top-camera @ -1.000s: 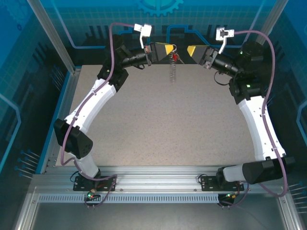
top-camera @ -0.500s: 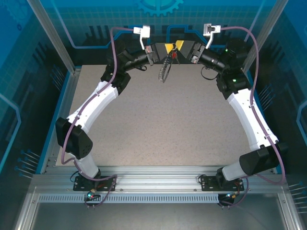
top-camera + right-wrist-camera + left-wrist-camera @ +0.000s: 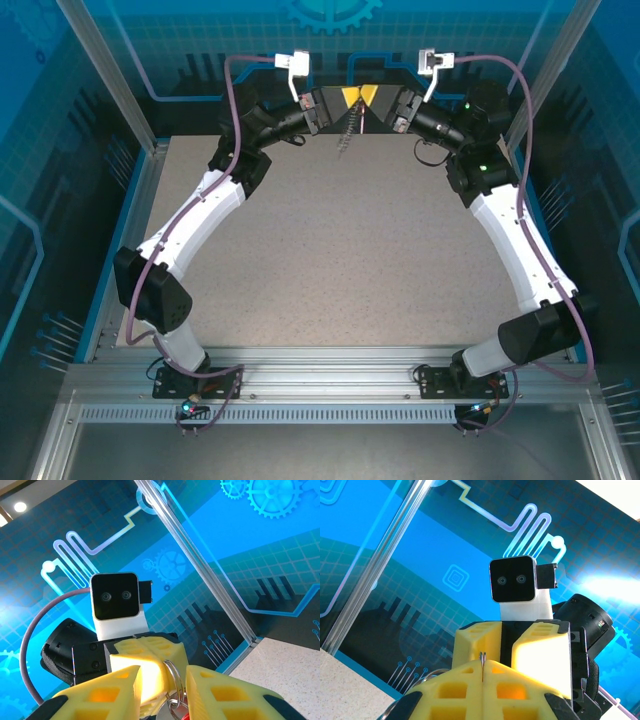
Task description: Put the keys on the keyring
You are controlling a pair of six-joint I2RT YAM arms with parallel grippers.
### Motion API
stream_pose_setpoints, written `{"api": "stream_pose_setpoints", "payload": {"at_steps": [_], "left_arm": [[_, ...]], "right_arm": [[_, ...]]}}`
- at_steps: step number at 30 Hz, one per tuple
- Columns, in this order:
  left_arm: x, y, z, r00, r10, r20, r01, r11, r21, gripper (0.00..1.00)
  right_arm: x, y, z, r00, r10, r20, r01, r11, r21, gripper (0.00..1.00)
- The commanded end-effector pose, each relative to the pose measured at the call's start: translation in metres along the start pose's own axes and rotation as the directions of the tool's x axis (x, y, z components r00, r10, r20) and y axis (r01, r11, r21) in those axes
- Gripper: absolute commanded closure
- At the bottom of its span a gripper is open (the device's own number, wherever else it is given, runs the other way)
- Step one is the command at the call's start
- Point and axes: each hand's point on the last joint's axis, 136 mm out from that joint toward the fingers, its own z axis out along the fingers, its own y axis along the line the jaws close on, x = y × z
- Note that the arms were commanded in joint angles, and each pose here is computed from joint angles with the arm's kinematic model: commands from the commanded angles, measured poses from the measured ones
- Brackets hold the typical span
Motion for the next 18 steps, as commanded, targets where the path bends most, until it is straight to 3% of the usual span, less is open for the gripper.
{"api": "stream_pose_setpoints", "payload": {"at_steps": [1, 6, 14, 18], "left_arm": [[-0.017, -0.03, -0.005, 0.997, 0.053, 0.054, -0.055, 0.998, 0.043, 1.0], [-0.017, -0.029, -0.005, 0.997, 0.055, 0.058, -0.057, 0.998, 0.04, 1.0], [-0.017, -0.028, -0.005, 0.996, 0.057, 0.061, -0.06, 0.997, 0.039, 1.0], [-0.017, -0.029, -0.005, 0.996, 0.057, 0.063, -0.06, 0.997, 0.041, 1.0]], "right_arm": [[0.006, 0.001, 0.005, 1.0, 0.001, -0.015, -0.002, 1.0, -0.027, 0.74], [0.009, 0.0, 0.006, 1.0, 0.009, -0.022, -0.009, 1.0, -0.03, 0.84], [0.014, 0.002, 0.006, 0.999, 0.013, -0.036, -0.014, 0.999, -0.048, 0.81], [0.016, 0.003, 0.006, 0.999, 0.011, -0.041, -0.013, 0.999, -0.05, 0.99]]}}
